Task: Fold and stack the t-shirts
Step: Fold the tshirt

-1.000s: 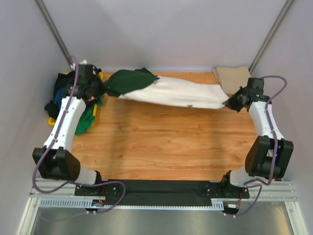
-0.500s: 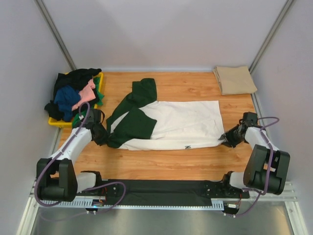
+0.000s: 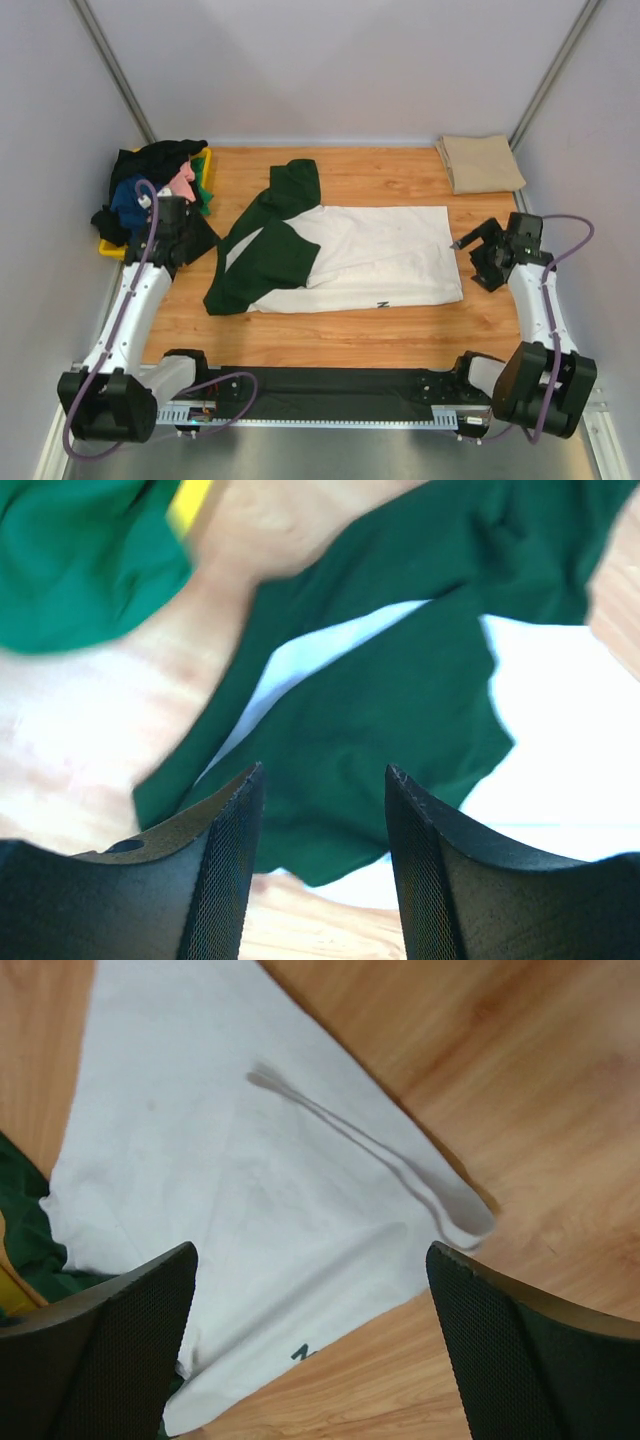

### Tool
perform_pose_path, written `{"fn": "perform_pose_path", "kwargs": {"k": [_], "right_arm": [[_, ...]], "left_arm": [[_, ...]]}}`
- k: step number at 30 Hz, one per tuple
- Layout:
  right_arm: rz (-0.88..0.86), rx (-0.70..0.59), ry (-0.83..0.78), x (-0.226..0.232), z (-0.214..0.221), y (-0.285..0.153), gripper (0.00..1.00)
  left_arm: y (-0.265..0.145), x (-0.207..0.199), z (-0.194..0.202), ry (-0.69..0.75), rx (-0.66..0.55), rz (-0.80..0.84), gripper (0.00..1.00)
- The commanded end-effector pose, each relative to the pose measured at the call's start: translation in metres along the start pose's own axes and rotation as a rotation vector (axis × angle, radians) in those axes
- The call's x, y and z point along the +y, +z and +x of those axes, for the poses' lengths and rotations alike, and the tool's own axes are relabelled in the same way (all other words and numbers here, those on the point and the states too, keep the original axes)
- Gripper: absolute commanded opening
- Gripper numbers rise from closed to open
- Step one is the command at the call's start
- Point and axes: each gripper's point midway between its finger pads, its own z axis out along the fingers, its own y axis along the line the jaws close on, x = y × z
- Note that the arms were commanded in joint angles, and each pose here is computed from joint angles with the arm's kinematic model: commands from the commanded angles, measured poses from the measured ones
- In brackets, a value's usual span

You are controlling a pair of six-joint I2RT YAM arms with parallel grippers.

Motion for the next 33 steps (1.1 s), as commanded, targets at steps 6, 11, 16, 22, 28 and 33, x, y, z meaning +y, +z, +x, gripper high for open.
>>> {"fn": "perform_pose_path", "kwargs": {"k": [6,11,16,22,28,33], "right_arm": [[-0.019,-0.082,-0.309,0.097,-0.052,0.008,0.98],[-0.006,-0.031,-0.375,0.117,-0.062,0.036,0.98],[0.067,0.023,-0.492,0.126,-0.062,0.061,0.99],[0.133,0.006,-0.546,0.133,-0.079,0.081,0.99],[0.221,0.035,-0.595,0.126,-0.088,0.124,0.98],[0.283,0.072,-0.609,0.116,-0.089,0.156,0.89]], "left_arm": [[0.08,-0.124,-0.08,0.283,0.014,0.208,0.59],[0.172,-0.189,-0.112,0.325,0.078,0.303,0.64],[0.256,-0.221,-0.109,0.322,0.143,0.382,0.74],[0.312,-0.225,-0.087,0.254,0.15,0.433,0.8],[0.337,-0.229,-0.058,0.237,0.193,0.466,0.77],[0.338,-0.242,-0.053,0.2,0.197,0.524,0.42]]}}
